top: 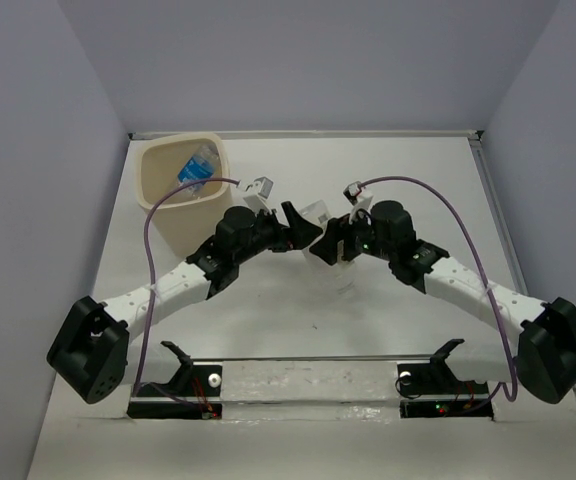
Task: Put the plastic bottles in the bin
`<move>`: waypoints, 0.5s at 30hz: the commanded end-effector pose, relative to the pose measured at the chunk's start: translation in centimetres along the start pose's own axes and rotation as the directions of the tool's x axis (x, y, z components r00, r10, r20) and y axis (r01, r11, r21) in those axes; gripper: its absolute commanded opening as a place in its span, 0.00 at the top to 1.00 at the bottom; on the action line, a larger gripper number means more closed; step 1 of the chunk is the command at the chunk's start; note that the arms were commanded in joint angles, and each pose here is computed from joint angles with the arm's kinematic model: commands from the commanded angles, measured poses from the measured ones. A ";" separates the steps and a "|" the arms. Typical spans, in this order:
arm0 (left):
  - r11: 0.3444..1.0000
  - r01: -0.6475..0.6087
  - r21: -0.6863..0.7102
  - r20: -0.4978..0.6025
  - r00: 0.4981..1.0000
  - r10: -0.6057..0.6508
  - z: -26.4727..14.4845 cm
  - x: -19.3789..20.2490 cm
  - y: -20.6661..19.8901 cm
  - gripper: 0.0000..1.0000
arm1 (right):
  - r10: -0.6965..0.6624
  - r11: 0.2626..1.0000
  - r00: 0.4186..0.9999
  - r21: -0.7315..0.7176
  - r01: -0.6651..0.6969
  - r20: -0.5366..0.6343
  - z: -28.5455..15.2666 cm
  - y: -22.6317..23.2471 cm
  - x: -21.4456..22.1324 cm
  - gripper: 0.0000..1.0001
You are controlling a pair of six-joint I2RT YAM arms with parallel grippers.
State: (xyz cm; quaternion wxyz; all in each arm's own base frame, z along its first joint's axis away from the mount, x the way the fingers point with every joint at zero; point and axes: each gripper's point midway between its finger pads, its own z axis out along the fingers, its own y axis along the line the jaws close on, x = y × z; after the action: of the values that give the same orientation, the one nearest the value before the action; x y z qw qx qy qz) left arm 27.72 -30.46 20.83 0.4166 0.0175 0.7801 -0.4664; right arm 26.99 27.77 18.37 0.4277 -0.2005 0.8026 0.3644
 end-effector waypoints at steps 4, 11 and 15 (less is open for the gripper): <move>0.999 0.042 0.017 0.180 0.983 -0.044 0.4 -2.9 -1.5 0.01 | -0.111 0.991 0.994 -0.076 0.112 0.008 1.7 4.6 0.0 0.65; 0.997 0.048 0.052 0.222 0.973 -0.059 0.7 -3.3 -2.2 0.06 | -0.146 0.985 0.989 -0.092 0.143 -0.021 3.1 6.7 1.2 0.65; 0.998 0.030 0.059 0.246 0.968 -0.043 -0.2 -3.8 -2.6 0.36 | -0.127 0.991 0.991 -0.025 0.128 0.032 2.4 5.9 -0.1 0.65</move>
State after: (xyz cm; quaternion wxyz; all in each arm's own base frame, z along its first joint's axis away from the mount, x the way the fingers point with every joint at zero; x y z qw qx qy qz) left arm 29.42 -29.29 18.72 0.4478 -0.0528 0.7847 -0.4253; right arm 25.07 31.71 16.15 0.4201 -0.2428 0.8114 0.3258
